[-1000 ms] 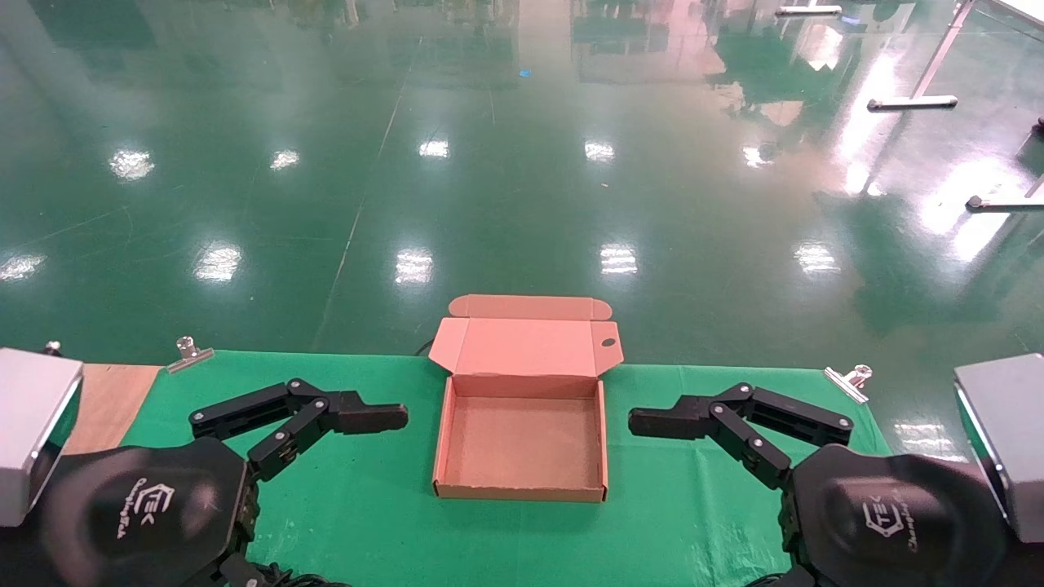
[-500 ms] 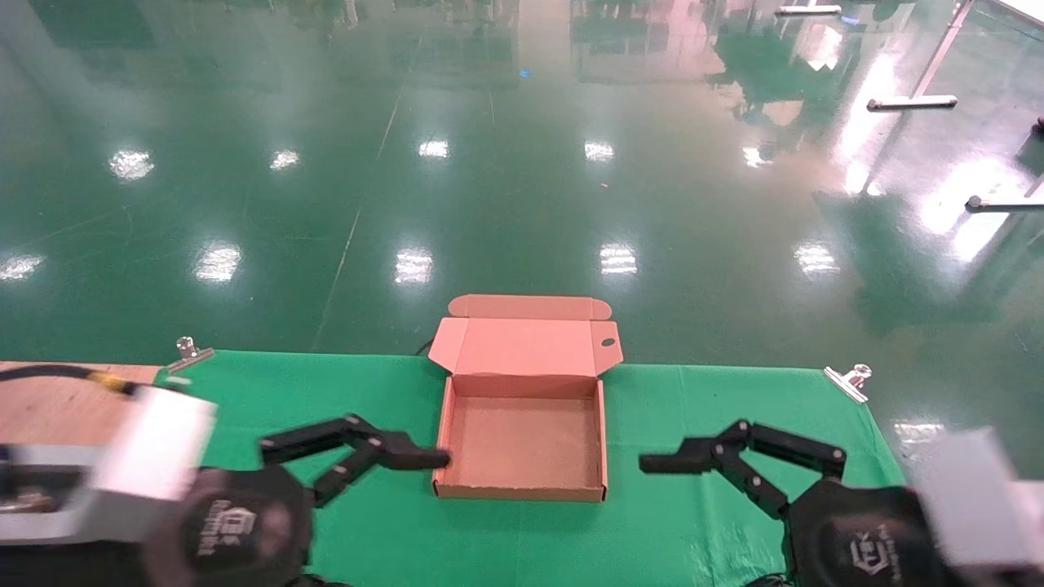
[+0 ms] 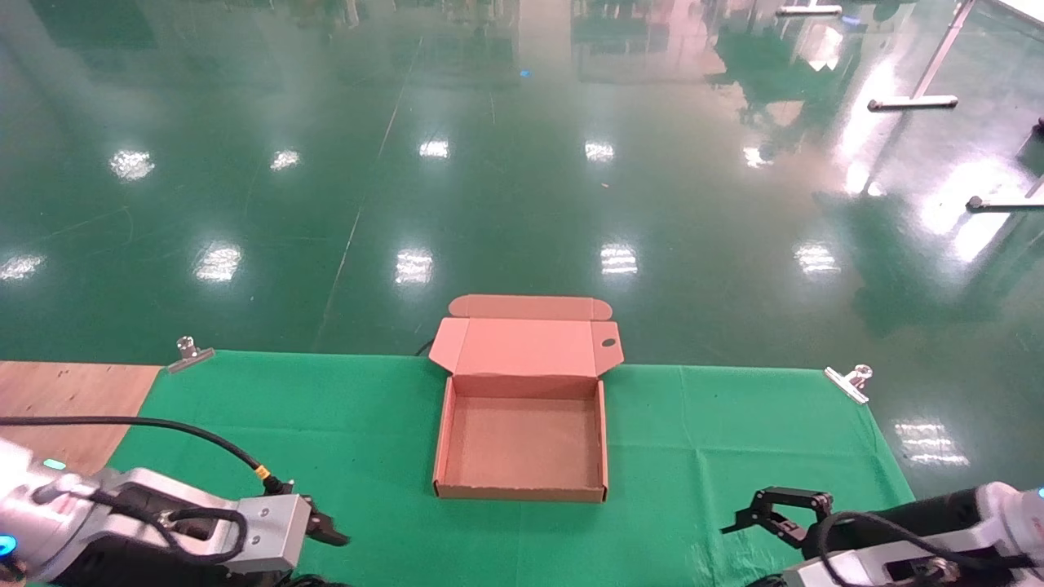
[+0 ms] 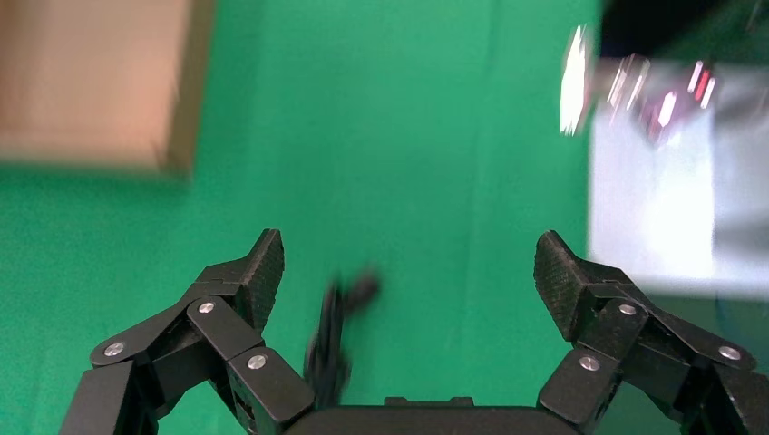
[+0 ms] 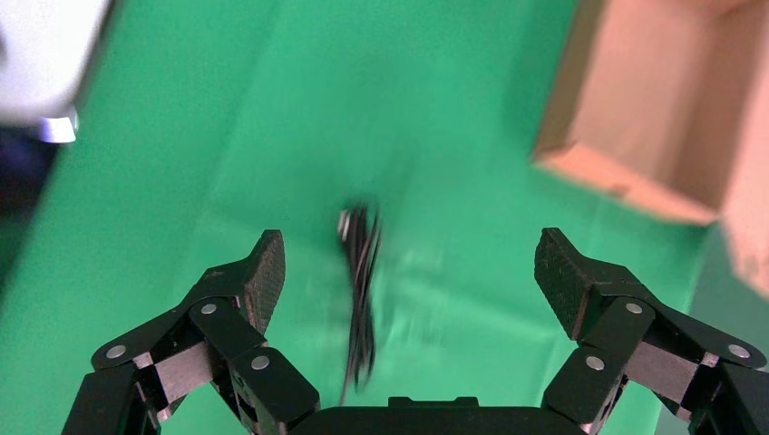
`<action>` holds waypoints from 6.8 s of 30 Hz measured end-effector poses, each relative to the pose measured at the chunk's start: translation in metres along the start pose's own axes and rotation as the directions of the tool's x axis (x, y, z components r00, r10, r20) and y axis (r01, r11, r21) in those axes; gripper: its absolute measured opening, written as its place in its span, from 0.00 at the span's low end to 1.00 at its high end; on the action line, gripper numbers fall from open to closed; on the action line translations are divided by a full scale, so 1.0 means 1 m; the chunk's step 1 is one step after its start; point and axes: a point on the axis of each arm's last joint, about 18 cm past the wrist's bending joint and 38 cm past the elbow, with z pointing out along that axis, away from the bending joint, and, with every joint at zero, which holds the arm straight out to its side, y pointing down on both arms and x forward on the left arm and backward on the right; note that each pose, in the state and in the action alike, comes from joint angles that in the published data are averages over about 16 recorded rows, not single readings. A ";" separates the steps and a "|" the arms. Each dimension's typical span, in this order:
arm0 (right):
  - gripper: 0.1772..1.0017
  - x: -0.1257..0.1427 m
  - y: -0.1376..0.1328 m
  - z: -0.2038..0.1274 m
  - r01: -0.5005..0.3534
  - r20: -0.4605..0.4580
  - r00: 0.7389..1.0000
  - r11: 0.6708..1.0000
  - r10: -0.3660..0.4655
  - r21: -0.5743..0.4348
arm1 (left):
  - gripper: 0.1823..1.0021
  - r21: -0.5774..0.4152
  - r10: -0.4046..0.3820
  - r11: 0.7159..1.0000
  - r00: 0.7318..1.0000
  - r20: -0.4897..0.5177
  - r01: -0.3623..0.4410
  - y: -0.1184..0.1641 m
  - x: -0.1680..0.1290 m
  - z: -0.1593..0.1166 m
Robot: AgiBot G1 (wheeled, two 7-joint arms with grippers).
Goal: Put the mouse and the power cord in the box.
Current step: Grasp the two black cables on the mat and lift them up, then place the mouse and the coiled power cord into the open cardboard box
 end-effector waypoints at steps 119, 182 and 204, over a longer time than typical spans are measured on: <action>0.05 0.184 -0.060 -0.066 0.214 -0.182 0.963 0.974 -0.198 0.069 | 0.17 -0.203 0.382 0.919 0.892 0.242 -0.339 -0.113 -0.135 -0.111; 0.05 0.180 -0.049 -0.050 0.169 -0.202 0.967 0.984 -0.153 0.061 | 0.17 -0.156 0.308 0.951 0.771 0.558 -0.267 -0.115 -0.116 0.204; 0.05 0.190 -0.065 -0.053 0.191 -0.189 0.966 0.979 -0.174 0.072 | 0.35 -0.094 0.268 0.961 0.800 0.536 -0.258 -0.124 -0.119 0.187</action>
